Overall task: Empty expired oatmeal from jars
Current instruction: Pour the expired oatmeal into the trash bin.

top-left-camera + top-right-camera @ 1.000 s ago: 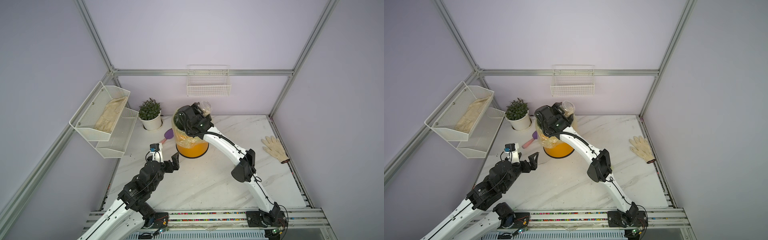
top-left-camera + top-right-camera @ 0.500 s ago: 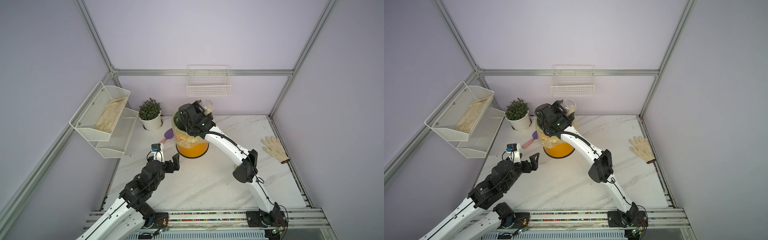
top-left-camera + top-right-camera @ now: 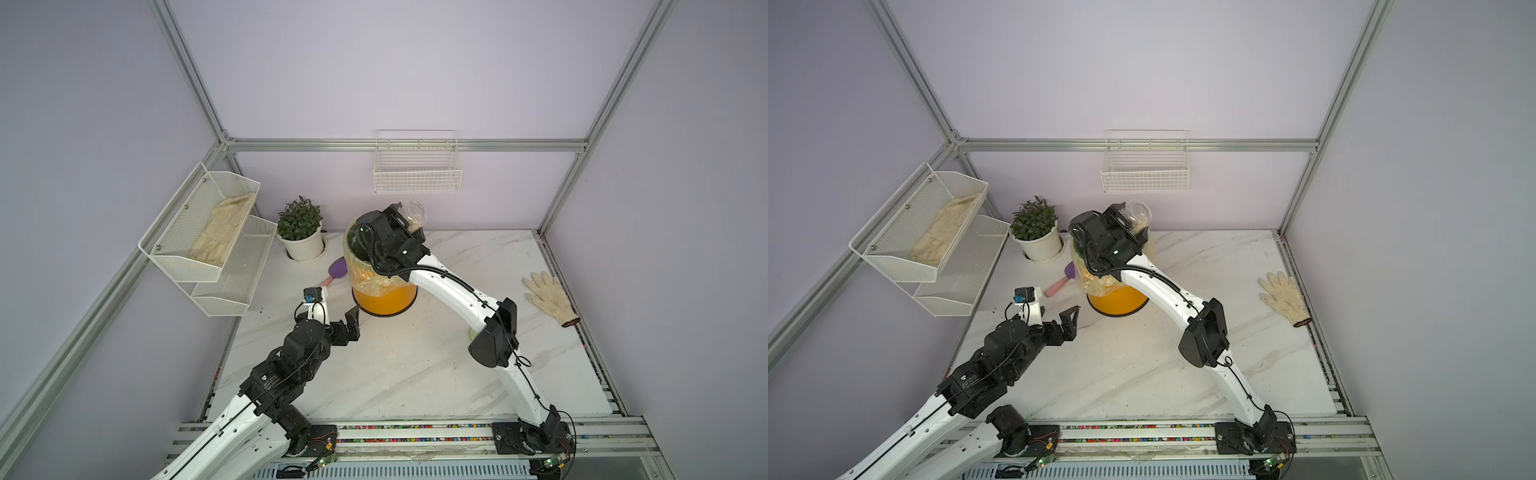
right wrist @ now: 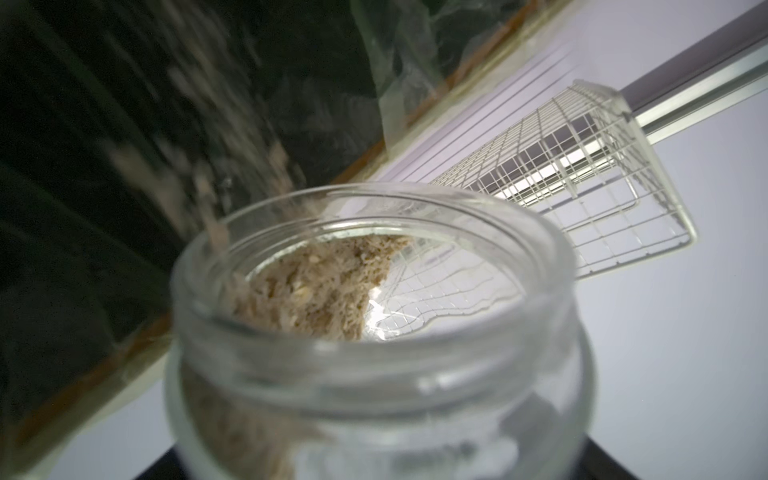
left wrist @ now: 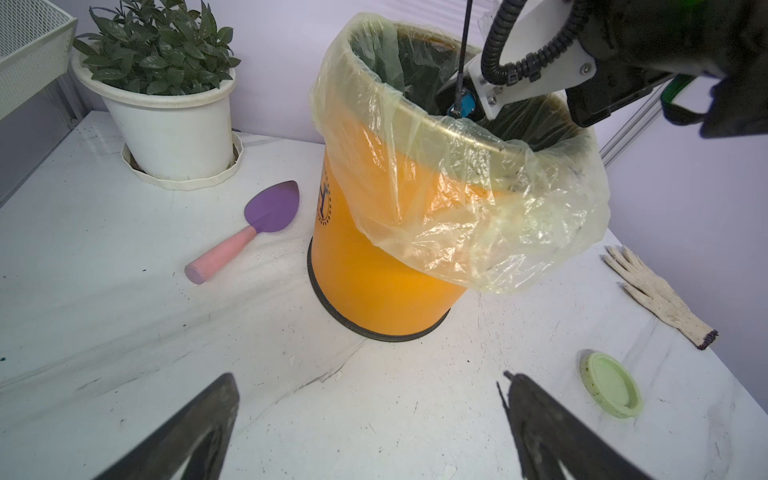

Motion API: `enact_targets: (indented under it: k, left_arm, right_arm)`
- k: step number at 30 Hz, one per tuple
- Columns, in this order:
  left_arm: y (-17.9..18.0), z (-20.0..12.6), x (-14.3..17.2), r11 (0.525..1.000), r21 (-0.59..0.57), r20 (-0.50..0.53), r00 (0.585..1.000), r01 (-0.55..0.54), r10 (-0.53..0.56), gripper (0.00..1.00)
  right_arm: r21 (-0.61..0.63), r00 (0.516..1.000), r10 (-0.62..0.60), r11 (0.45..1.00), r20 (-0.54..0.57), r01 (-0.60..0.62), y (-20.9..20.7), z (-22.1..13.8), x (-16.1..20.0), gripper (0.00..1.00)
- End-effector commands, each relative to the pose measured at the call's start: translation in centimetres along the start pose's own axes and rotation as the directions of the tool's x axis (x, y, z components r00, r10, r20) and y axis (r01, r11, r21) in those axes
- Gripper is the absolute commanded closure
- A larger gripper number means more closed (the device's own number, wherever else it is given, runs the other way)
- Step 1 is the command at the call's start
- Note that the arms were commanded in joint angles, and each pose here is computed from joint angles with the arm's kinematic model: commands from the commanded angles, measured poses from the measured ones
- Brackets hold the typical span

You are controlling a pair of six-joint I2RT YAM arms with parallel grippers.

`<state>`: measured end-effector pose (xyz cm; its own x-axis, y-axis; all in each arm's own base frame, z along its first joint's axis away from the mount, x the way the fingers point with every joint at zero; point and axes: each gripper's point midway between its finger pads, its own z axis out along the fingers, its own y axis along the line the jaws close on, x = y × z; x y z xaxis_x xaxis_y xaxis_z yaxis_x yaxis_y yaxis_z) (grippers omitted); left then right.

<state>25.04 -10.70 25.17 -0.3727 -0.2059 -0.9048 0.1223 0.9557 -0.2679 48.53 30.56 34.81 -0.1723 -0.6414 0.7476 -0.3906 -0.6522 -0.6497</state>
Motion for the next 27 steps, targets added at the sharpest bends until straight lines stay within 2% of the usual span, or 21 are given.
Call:
enact_targets:
  k: [1,3,6,7,8,9,11,12,15,16,18,21,23,24,26,27]
  left_arm:
    - [-0.2,-0.3,-1.2,0.999,0.013,0.044,0.998,0.034,-0.034,0.00]
    - [-0.2,-0.4,-1.3,0.999,0.013,0.045,0.998,0.034,-0.035,0.00]
    - [-0.1,-0.3,-1.2,0.999,0.013,0.046,0.998,0.039,-0.039,0.00]
    - [-0.2,-0.3,-1.2,0.999,0.014,0.046,0.998,0.039,-0.040,0.00]
    - [-0.3,-0.3,-1.1,0.999,0.018,0.041,0.998,0.039,-0.040,0.00]
    - [-0.2,-0.2,-0.9,0.999,0.017,0.037,0.998,0.042,-0.043,0.00]
    - [-0.1,-0.1,-0.8,0.999,0.015,0.037,0.998,0.049,-0.050,0.00]
    - [-0.2,-0.1,-0.8,0.999,0.016,0.036,0.998,0.047,-0.048,0.00]
    - [-0.2,-0.2,-0.9,0.999,0.017,0.037,0.998,0.043,-0.044,0.00]
    - [-0.1,-0.2,-0.9,0.999,0.013,0.036,0.998,0.044,-0.044,0.00]
    - [-0.2,-0.3,-1.0,0.999,0.014,0.036,0.998,0.044,-0.045,0.00]
    - [-0.2,-0.3,-1.2,0.999,0.012,0.040,0.998,0.042,-0.042,0.00]
    - [-0.2,-0.4,-1.3,0.999,0.013,0.039,0.998,0.042,-0.043,0.00]
    - [-0.3,-0.4,-1.3,0.999,0.014,0.036,0.998,0.043,-0.043,0.00]
    - [-0.2,-0.4,-1.3,0.999,0.013,0.037,0.998,0.041,-0.042,0.00]
    - [-0.1,-0.4,-1.2,0.999,0.006,0.041,0.998,0.042,-0.042,0.00]
  right_arm:
    - [0.007,0.899,-0.435,0.900,-0.042,0.436,-1.4,-1.3,3.2,0.97]
    - [0.086,0.903,-0.430,0.900,0.000,0.428,-2.7,-2.1,3.2,0.97]
    - [0.012,0.910,-0.413,0.910,-0.028,0.414,-1.8,-0.9,3.7,0.97]
    - [0.041,0.908,-0.419,0.907,-0.007,0.419,-2.1,-1.0,3.8,0.97]
    - [0.151,0.915,-0.402,0.907,0.038,0.393,-4.0,-1.7,3.7,0.97]
    - [0.181,0.914,-0.402,0.904,0.056,0.387,-4.4,-1.6,3.7,0.97]
    - [0.030,0.907,-0.420,0.908,0.033,0.419,-0.7,-0.5,3.2,0.97]
    - [0.005,0.898,-0.438,0.899,0.047,0.438,0.6,-0.5,2.8,0.97]
    - [0.165,0.899,-0.417,0.904,0.132,0.395,-1.8,-2.2,2.0,0.97]
    - [0.127,0.885,-0.443,0.895,0.145,0.428,-0.6,-2.0,1.7,0.97]
    - [0.060,0.884,-0.445,0.896,0.141,0.441,1.0,-1.6,1.7,0.97]
    - [0.192,0.903,-0.400,0.909,0.154,0.370,-2.8,-2.1,1.7,0.97]
    - [0.106,0.900,-0.421,0.906,0.116,0.410,-1.3,-1.2,2.0,0.97]
    - [0.121,0.895,-0.427,0.903,0.129,0.413,-1.5,-1.6,2.0,0.97]
    - [0.264,0.898,-0.404,0.898,0.173,0.353,-4.4,-3.1,1.6,0.97]
    - [0.265,0.897,-0.408,0.896,0.169,0.358,-4.4,-3.1,1.6,0.97]
